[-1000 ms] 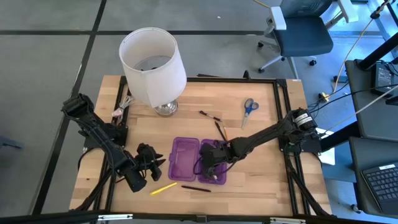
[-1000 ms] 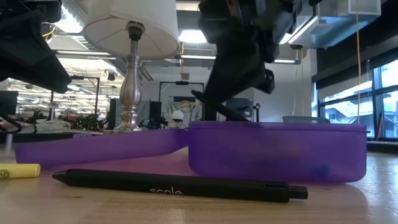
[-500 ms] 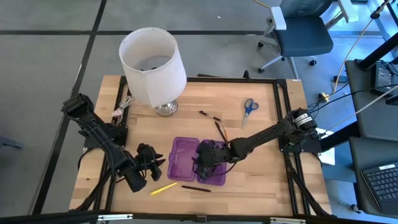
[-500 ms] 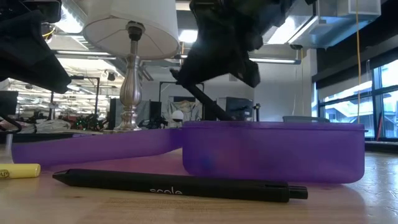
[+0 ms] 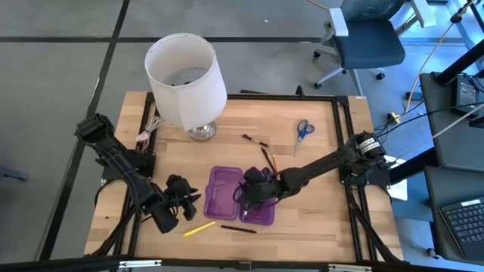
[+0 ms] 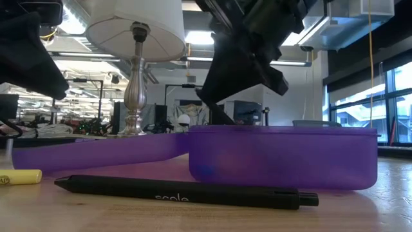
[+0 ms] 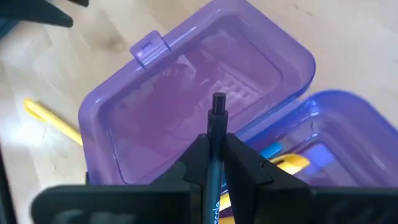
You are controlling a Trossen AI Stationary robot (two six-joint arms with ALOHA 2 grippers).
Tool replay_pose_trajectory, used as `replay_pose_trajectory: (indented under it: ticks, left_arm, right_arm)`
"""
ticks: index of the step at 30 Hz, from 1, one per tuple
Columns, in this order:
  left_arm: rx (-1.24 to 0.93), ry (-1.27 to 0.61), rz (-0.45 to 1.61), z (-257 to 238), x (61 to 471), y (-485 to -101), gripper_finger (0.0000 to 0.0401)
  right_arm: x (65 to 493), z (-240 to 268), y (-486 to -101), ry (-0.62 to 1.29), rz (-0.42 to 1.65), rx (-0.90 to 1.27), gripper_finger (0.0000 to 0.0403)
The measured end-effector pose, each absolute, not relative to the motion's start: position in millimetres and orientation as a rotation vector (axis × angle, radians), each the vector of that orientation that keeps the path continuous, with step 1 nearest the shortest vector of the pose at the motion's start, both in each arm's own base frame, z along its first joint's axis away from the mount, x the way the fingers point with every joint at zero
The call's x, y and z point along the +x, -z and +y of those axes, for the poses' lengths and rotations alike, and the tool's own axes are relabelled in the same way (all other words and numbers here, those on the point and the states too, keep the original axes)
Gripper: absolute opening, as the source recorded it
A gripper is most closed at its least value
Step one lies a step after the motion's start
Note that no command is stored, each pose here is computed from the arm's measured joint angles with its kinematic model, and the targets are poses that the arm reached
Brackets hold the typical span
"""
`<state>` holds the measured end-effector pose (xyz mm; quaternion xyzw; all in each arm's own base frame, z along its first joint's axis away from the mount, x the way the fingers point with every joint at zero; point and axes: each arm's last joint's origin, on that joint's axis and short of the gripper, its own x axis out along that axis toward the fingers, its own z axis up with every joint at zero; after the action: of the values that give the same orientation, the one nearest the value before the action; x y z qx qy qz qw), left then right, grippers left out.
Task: Pick & place school supplies into a supply box
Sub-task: Put the black pen into the purple supply box
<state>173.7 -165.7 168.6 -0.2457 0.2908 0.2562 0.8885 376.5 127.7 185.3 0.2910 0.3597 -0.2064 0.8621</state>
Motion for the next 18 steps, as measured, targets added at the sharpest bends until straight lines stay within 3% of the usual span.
replay_pose_trajectory:
  ticks: [12,18]
  left_arm:
    - [-0.516,-0.527,0.619,-166,174,-168,0.0116]
    - [-0.521,-0.522,0.633,-166,174,-168,0.0116]
  right_arm:
    - [357,139,-176,0.649,0.766,0.663,0.0043]
    - [353,141,-175,0.677,0.776,0.666,0.0065]
